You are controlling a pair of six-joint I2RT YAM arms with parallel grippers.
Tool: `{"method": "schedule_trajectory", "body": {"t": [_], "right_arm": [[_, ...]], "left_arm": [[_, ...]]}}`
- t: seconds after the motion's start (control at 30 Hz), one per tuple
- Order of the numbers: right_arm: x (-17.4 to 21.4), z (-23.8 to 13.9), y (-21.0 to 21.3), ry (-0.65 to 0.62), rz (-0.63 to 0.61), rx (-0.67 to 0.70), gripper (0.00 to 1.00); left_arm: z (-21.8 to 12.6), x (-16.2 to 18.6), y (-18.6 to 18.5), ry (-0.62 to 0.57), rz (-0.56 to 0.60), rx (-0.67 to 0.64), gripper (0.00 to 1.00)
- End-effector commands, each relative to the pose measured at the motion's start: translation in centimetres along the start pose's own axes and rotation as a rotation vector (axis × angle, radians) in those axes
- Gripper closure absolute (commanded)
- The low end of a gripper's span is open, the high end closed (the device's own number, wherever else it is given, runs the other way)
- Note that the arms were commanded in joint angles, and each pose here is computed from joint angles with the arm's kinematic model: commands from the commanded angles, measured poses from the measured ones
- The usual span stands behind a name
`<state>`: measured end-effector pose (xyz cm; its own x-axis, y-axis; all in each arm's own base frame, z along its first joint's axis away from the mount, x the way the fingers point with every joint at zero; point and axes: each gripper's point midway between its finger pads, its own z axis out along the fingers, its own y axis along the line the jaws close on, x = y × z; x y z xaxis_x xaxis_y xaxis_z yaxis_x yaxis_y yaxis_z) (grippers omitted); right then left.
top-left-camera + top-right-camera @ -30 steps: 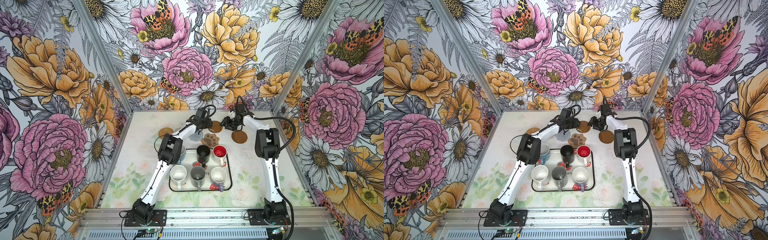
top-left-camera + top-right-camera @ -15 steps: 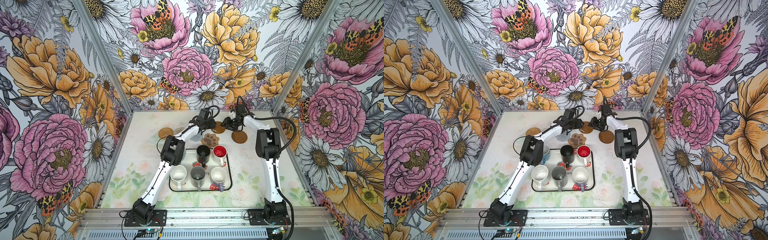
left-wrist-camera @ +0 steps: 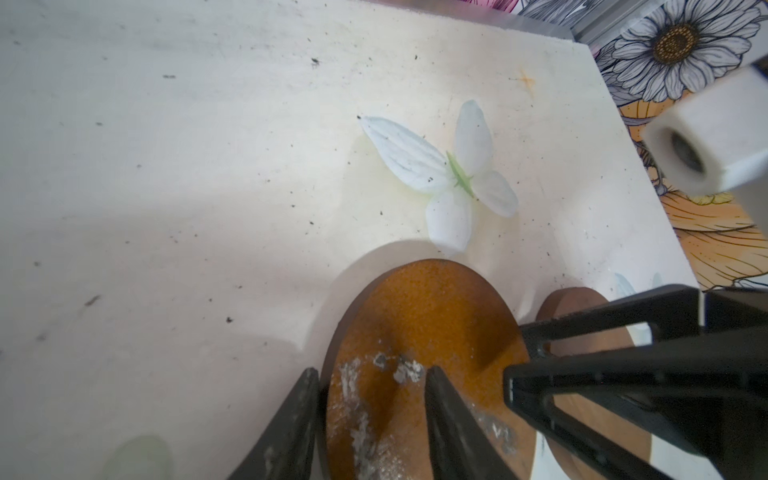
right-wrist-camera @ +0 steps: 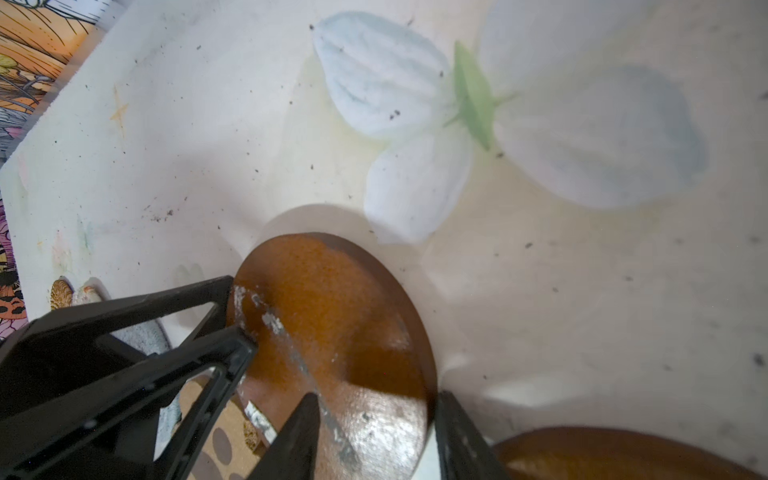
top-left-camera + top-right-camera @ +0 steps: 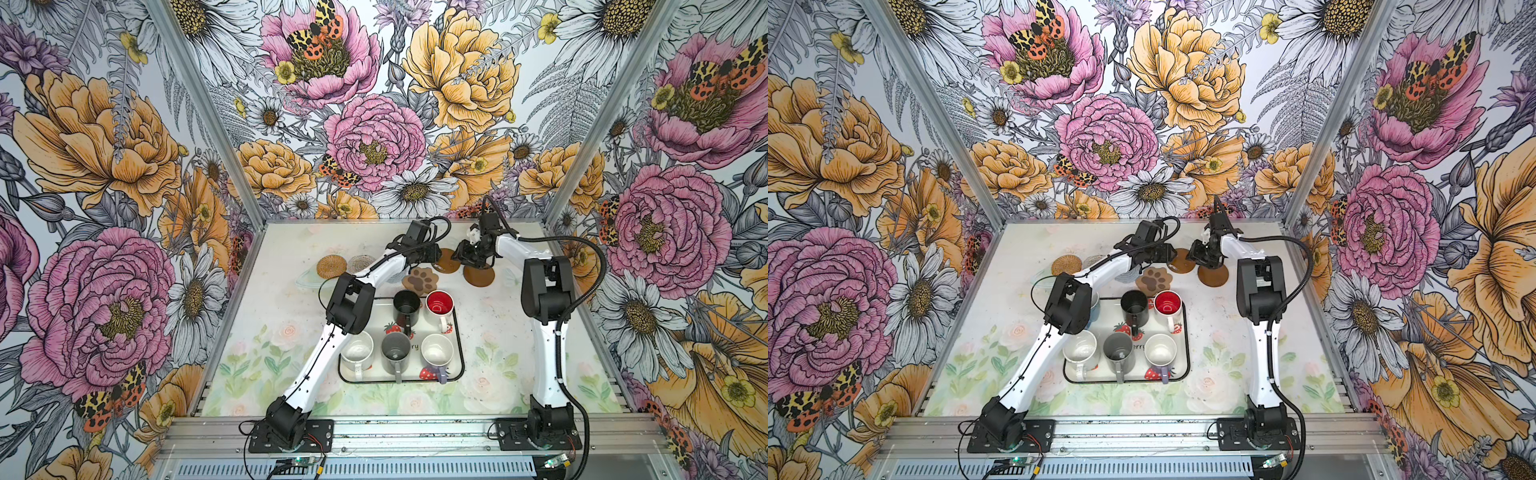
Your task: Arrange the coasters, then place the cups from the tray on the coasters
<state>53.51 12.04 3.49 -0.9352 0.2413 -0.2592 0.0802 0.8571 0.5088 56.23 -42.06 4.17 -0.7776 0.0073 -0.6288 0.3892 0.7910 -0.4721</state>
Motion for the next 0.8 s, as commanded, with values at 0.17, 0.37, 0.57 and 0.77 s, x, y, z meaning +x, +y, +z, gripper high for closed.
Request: {"method": "schedule_trajectory", "body": {"t": [0.17,0.37,0.57,0.77], "right_arm": [[2.0,-1.2,0.1,0.025,-0.033,0.031,0.55],[2.9,-1.6,-0.5,0.034,-0.04,0.056,0.55],[3.3,-2.0,-1.1,0.031,-0.044,0.082,0.55],[3.6,-2.9,-1.6,0.019,-0.047,0.12,0.55]], "left_arm": [[0.4,3.4,-2.4,0.099,0.04,0.051,0.6],[0.0,3.9,-3.1,0.117,0.05,0.064,0.63],[-0.2,4.4,-4.3,0.127,0.07,0.081,0.64],[-0.1,5.0,-5.3,0.138,0.091,0.099,0.64]]}}
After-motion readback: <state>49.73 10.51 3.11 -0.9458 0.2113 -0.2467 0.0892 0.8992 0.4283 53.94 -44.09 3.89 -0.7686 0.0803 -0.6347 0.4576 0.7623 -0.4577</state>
